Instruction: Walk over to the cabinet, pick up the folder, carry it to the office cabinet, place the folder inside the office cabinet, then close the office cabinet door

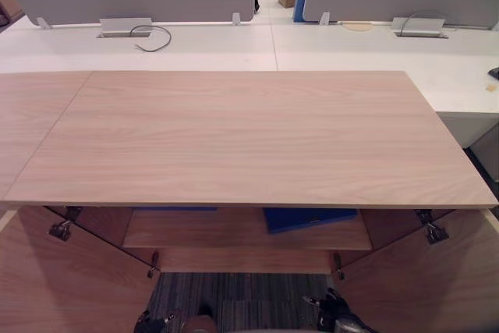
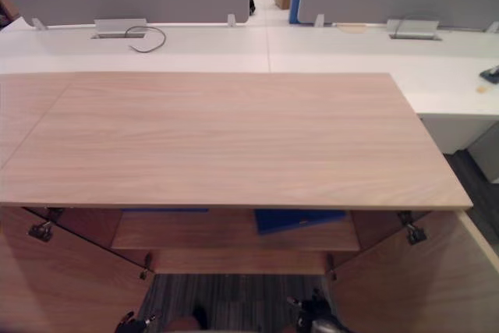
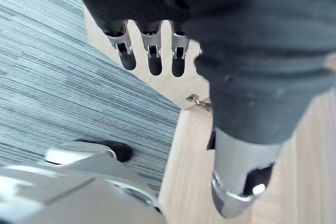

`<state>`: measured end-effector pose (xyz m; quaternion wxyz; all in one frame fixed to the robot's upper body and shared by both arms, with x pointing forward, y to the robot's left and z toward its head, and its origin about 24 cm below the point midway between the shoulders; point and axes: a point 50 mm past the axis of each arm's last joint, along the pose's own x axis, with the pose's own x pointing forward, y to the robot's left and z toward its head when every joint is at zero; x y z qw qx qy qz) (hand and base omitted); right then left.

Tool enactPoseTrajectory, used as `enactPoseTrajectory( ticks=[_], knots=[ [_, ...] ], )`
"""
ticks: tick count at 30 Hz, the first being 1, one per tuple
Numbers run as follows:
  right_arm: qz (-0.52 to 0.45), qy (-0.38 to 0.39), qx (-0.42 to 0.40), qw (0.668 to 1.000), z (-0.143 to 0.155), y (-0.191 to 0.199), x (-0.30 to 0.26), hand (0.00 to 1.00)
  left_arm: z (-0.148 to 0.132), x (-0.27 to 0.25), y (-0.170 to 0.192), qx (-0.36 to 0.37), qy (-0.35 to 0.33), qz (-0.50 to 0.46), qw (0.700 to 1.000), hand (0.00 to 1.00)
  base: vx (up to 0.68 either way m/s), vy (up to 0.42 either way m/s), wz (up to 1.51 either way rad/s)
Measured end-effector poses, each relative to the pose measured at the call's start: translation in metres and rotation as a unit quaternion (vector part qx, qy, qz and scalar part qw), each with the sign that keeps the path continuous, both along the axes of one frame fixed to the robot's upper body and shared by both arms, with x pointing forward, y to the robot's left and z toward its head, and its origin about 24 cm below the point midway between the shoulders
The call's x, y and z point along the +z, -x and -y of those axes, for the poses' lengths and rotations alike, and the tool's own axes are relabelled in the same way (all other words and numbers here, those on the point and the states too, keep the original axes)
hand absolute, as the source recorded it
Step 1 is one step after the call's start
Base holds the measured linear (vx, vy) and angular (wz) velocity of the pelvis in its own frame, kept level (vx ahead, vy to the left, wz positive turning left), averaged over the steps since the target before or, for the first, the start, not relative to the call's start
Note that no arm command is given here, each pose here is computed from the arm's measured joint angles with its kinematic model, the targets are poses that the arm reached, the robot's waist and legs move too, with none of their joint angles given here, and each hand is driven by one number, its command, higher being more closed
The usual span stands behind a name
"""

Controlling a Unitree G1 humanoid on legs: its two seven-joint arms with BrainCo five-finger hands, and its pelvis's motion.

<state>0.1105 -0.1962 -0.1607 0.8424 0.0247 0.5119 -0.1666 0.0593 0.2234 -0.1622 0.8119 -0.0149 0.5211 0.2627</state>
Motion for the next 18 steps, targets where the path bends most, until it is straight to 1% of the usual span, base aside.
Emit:
enactPoseTrajectory(
  ticks=[2,4,6,8,10,12,14,17,18],
  knots=[
    [-0.009,0.003,0.007,1.000,0.002,0.005,-0.001,0.00,0.000,-0.001,0.008,0.003,0.001,-0.009,1.000,0.00,0.02,-0.116,-0.11],
    [-0.004,0.008,0.009,1.000,0.005,0.002,0.000,0.00,-0.001,-0.002,0.010,-0.004,0.000,-0.015,1.000,0.00,0.02,-0.076,-0.05],
    [0.000,0.016,0.036,0.999,0.005,-0.003,0.002,0.00,0.000,-0.002,0.009,-0.022,-0.004,-0.018,1.000,0.00,-0.01,0.018,0.01],
    [0.017,0.019,0.080,0.996,-0.004,-0.013,0.005,0.00,-0.003,-0.001,0.010,-0.036,-0.011,-0.022,0.999,0.00,-0.03,0.034,0.01],
    [0.057,0.032,0.140,0.988,-0.016,-0.033,0.014,0.00,-0.008,0.000,0.010,-0.045,-0.018,-0.024,0.999,0.00,-0.07,0.024,0.01],
    [0.102,0.053,0.167,0.979,-0.018,-0.054,0.026,0.00,-0.009,0.001,0.011,-0.056,-0.025,-0.025,0.998,0.00,-0.09,0.021,0.02],
    [0.141,0.087,0.214,0.963,-0.018,-0.076,0.040,0.00,-0.008,0.001,0.009,-0.070,-0.030,-0.024,0.997,0.00,-0.06,0.024,0.03],
    [0.208,0.156,0.301,0.917,-0.017,-0.117,0.070,0.00,-0.009,0.003,0.002,-0.091,-0.041,-0.012,0.995,0.00,-0.04,0.027,0.04],
    [0.221,0.172,0.314,0.907,-0.016,-0.126,0.077,0.00,-0.009,0.004,0.000,-0.095,-0.043,-0.008,0.995,0.00,-0.04,0.035,0.10]
  ],
)
